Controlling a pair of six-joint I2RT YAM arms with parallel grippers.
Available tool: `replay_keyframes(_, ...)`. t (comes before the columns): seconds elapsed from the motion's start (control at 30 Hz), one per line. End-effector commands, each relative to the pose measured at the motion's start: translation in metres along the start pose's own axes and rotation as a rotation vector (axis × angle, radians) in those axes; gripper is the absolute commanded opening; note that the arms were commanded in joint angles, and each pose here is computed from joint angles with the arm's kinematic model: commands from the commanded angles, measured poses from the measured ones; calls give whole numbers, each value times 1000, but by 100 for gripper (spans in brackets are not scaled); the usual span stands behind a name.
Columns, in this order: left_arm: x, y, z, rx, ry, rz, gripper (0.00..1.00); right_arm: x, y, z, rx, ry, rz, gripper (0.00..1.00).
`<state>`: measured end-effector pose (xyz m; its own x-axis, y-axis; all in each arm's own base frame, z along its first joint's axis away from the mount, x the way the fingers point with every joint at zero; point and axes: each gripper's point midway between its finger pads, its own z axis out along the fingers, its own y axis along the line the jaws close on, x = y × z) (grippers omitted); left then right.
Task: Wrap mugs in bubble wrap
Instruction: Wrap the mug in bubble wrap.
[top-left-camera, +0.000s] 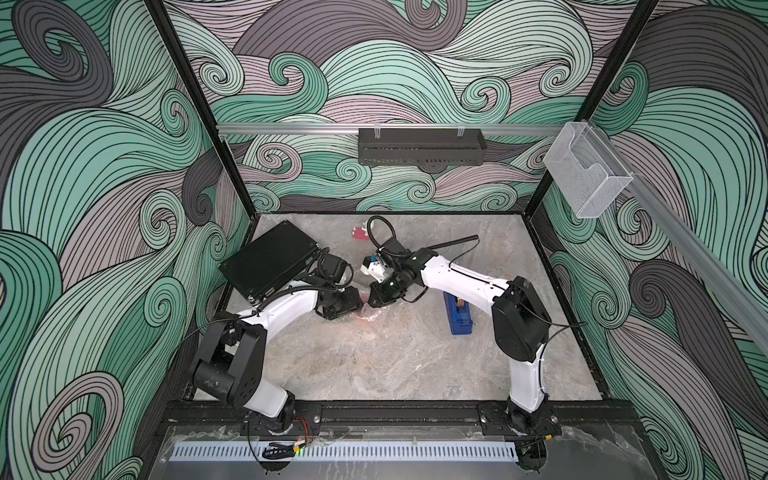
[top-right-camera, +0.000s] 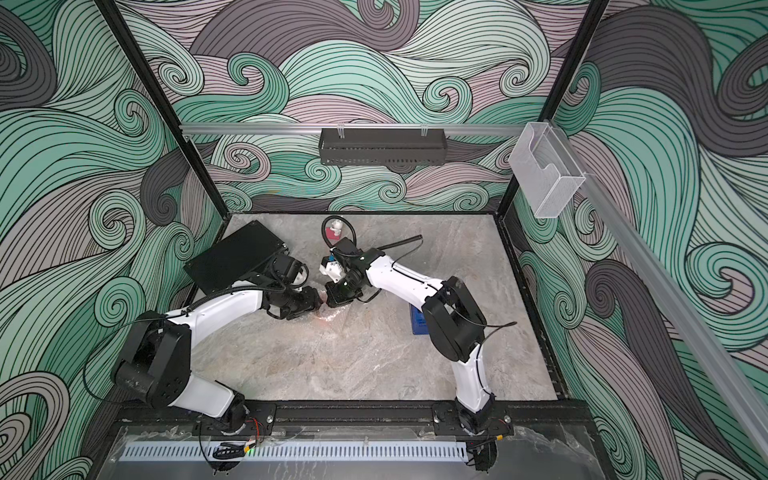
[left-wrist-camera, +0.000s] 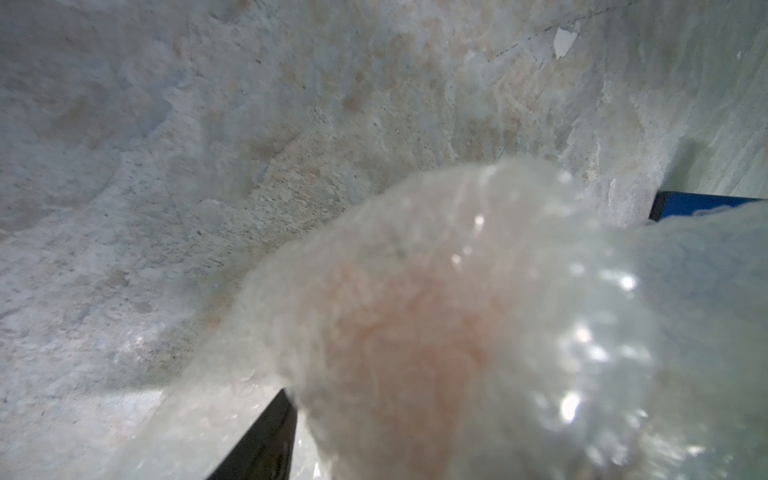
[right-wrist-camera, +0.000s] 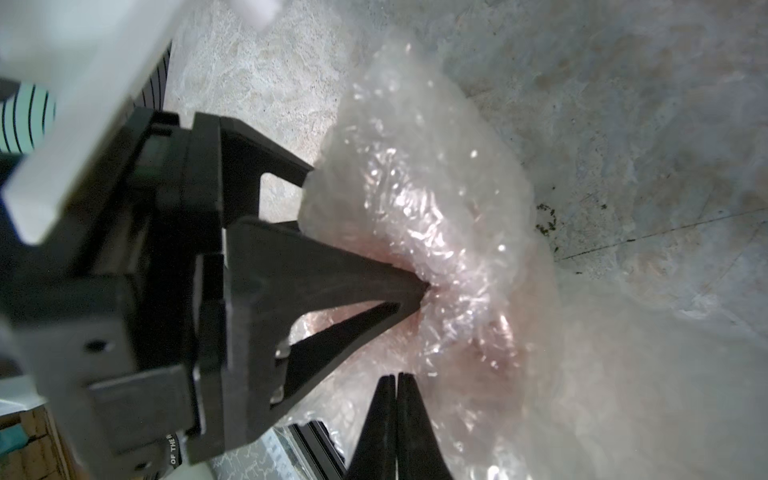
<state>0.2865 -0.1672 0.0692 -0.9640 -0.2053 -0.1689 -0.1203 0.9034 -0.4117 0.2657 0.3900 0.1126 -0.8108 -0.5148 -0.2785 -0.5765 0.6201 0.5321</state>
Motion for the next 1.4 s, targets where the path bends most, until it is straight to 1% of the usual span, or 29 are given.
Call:
replay_keyframes(0.0,-3,-3,-14,5,-18,3,63,12,12,-12,-18,17,-43,6)
replay_keyframes(0.23,-11,-12,-31,11,-53,16,64,17,11,-9,-30,33,-52,6)
replay_keyframes(0.43,-17,-15,-30,7,-47,19,67,21,6,-2,-21,50,-52,6)
replay_keyframes(0.5,-18,-15,-28,7,-46,22,70,23,5,-1,-18,56,-56,7)
replay_keyframes(0.67,-16,-10,-13,-11,-3,22,71,25,8,-1,-19,56,-78,7)
replay_keyframes(0.8,-11,-7,0,-12,31,21,71,22,15,-5,-29,38,-91,11)
replay_keyframes(0.93,-6,-1,6,-22,41,14,70,17,22,-16,-26,2,-103,18)
replay_keyframes(1.1,-3,-1,3,-13,34,12,70,13,22,-40,37,-71,-108,34)
replay_keyframes(1.2,-3,-1,1,-10,29,14,70,13,10,-60,130,-129,-100,43)
replay_keyframes(1.3,-3,-2,-1,-7,27,15,70,19,-14,-84,247,-192,-59,58)
replay_keyframes(1.37,-2,-2,-2,-3,26,16,70,26,-38,-104,335,-238,-9,68)
